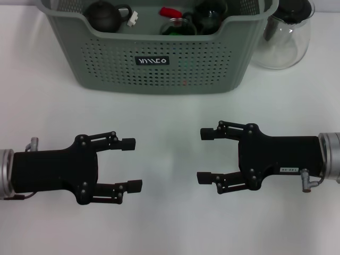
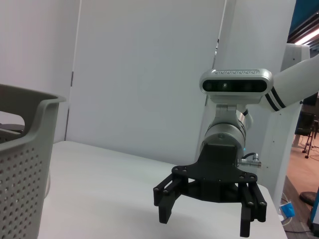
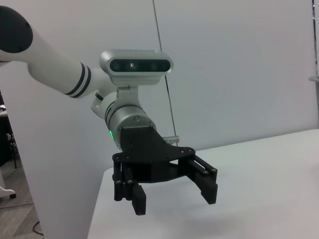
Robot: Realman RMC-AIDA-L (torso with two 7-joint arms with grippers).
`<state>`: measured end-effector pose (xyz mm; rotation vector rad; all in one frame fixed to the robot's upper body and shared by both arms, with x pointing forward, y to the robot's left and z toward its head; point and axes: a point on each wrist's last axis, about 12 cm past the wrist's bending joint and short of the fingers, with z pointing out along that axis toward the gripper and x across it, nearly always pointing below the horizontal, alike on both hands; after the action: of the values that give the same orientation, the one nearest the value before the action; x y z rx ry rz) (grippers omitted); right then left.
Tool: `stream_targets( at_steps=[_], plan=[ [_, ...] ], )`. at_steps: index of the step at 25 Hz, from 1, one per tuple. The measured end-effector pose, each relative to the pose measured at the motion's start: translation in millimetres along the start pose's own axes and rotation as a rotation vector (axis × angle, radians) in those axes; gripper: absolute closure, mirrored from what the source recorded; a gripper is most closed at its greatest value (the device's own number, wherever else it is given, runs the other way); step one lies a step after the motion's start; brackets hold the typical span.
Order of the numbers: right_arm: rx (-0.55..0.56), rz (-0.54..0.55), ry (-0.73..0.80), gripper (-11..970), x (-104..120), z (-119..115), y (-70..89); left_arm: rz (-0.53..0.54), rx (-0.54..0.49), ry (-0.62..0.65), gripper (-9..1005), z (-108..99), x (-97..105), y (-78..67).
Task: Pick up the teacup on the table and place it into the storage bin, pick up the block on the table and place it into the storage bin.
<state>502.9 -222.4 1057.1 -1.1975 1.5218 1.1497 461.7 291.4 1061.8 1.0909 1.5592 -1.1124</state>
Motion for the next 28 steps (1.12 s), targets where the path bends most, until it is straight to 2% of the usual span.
stream_targets(
  at_steps=[28],
  plan=[
    [-0.008,0.007,-0.003,17,0.3,-0.1,1.4,-0.001,-0.001,0.000,170,-0.3,0.3,-0.3]
  ],
)
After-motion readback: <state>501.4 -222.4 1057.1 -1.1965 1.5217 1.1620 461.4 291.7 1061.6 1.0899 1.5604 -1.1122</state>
